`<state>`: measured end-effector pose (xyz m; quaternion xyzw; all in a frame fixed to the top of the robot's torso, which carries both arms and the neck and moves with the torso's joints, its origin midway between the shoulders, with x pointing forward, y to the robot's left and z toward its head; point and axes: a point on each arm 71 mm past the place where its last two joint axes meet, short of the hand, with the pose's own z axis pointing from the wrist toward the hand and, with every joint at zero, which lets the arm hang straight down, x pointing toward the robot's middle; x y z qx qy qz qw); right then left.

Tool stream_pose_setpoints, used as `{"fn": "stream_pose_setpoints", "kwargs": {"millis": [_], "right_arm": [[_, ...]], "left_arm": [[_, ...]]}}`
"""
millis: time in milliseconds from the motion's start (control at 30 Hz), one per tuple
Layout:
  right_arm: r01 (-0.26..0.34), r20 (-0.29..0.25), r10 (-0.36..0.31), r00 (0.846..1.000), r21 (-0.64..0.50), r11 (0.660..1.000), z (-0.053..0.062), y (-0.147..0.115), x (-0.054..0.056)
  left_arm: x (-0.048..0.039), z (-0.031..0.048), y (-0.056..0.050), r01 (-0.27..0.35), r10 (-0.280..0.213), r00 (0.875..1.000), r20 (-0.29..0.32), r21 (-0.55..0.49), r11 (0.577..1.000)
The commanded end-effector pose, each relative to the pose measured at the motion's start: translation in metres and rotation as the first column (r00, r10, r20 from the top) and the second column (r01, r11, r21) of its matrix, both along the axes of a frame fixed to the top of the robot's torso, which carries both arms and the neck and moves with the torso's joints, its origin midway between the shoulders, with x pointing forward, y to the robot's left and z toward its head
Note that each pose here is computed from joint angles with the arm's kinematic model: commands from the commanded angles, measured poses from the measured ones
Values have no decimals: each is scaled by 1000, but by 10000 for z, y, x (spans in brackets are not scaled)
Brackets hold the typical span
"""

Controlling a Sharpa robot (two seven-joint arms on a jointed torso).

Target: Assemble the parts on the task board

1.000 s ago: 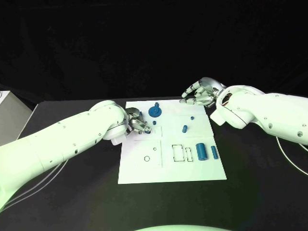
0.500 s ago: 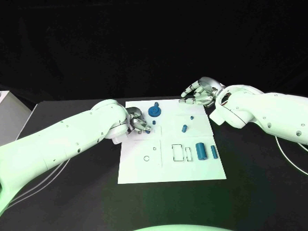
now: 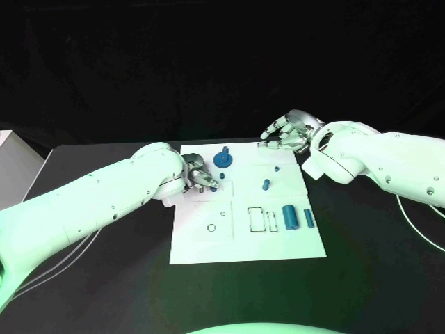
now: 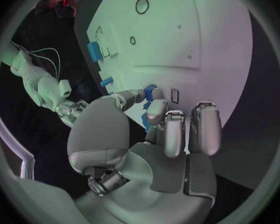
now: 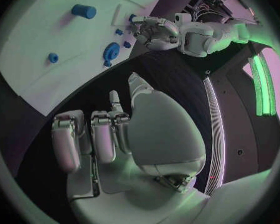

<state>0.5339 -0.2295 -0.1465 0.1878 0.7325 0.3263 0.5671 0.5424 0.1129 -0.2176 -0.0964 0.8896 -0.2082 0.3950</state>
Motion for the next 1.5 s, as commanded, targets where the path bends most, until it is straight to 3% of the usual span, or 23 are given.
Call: {"fn": "stream_pose_setpoints", "kwargs": {"millis": [33, 367, 1100, 1500], "right_arm": [[-14, -2, 14, 1000, -8, 1000, -5, 7, -4], [-13, -2, 13, 1000, -8, 1000, -8, 2, -5], [-11, -2, 11, 1000, -6, 1000, -16, -10, -9], [-9, -3, 9, 1000, -7, 1000, -22, -23, -12]], "left_arm": [[-57, -73, -45, 48, -46, 998, -45, 25, 999], [-59, -83, -20, 58, -56, 997, -50, 44, 997], [-42, -64, 50, 30, -29, 999, -13, 56, 998], [-72, -43, 94, 37, -37, 999, -13, 58, 998]]}}
